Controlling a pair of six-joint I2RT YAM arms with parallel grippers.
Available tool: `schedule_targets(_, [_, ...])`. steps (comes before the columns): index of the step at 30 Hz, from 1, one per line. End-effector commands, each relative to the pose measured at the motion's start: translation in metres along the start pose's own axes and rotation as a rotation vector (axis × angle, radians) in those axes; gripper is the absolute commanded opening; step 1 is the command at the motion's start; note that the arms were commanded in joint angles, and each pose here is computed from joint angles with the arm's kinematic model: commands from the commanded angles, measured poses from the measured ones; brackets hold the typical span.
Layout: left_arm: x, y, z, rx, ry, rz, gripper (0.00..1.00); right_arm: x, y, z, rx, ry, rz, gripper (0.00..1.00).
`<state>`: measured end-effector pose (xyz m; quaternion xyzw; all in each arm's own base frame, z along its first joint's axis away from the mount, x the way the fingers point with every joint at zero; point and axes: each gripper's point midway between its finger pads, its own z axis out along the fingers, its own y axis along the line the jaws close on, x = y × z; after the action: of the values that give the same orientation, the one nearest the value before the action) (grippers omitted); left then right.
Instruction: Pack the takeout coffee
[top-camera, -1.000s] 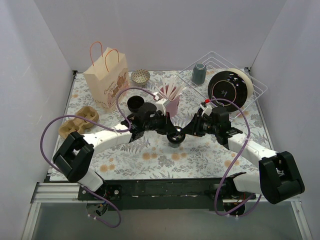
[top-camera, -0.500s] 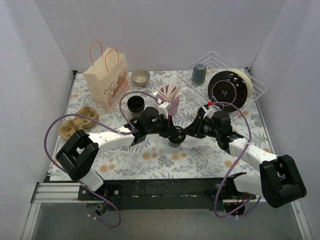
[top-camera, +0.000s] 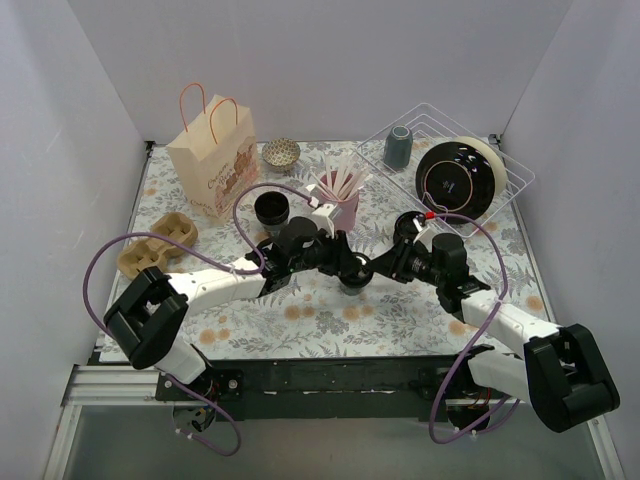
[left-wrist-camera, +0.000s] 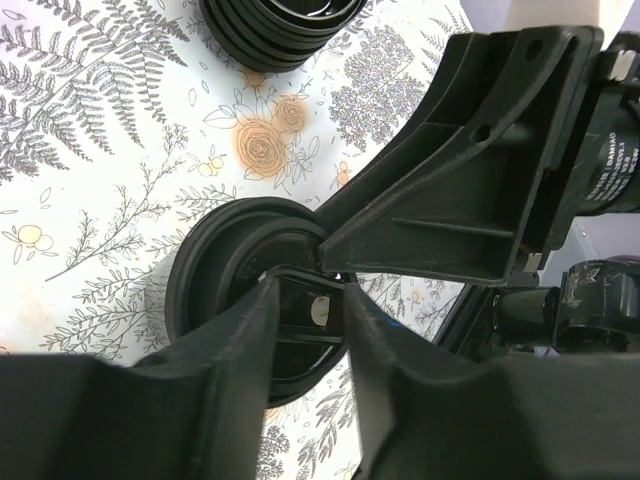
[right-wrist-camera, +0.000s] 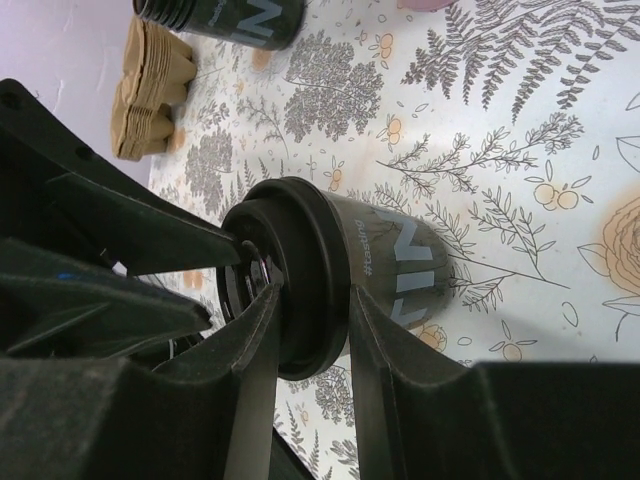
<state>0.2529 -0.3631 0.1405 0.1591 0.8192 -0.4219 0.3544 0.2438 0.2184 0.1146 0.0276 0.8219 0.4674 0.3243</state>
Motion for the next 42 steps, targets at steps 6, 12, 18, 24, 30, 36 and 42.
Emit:
schedule_targets(6, [-0.013, 0.035, -0.009, -0.255, 0.071, 0.007, 0.61, -0.006, 0.002, 0.003, 0.006, -0.023, 0.051, 0.33])
schedule_targets(12, [-0.011, 0.032, -0.032, -0.291, 0.075, -0.063, 0.71, -0.009, 0.001, 0.002, 0.014, -0.046, 0.071, 0.32])
schedule_targets(18, [0.004, 0.021, -0.031, -0.160, 0.031, -0.115, 0.71, -0.010, 0.005, 0.003, -0.001, -0.051, 0.085, 0.31])
schedule_targets(24, [0.015, 0.031, -0.010, -0.168, 0.053, -0.148, 0.67, -0.009, 0.006, 0.001, -0.007, -0.054, 0.096, 0.31])
schedule_targets(30, [0.019, 0.030, -0.008, -0.135, 0.028, -0.172, 0.68, -0.006, 0.005, -0.002, -0.008, -0.059, 0.100, 0.31])
schedule_targets(36, [0.020, 0.027, -0.001, -0.114, 0.042, -0.197, 0.68, -0.002, 0.002, -0.002, -0.014, -0.057, 0.122, 0.31])
schedule_targets(42, [0.016, 0.018, -0.008, -0.071, 0.011, -0.224, 0.71, 0.000, 0.001, -0.002, -0.013, -0.054, 0.128, 0.30])
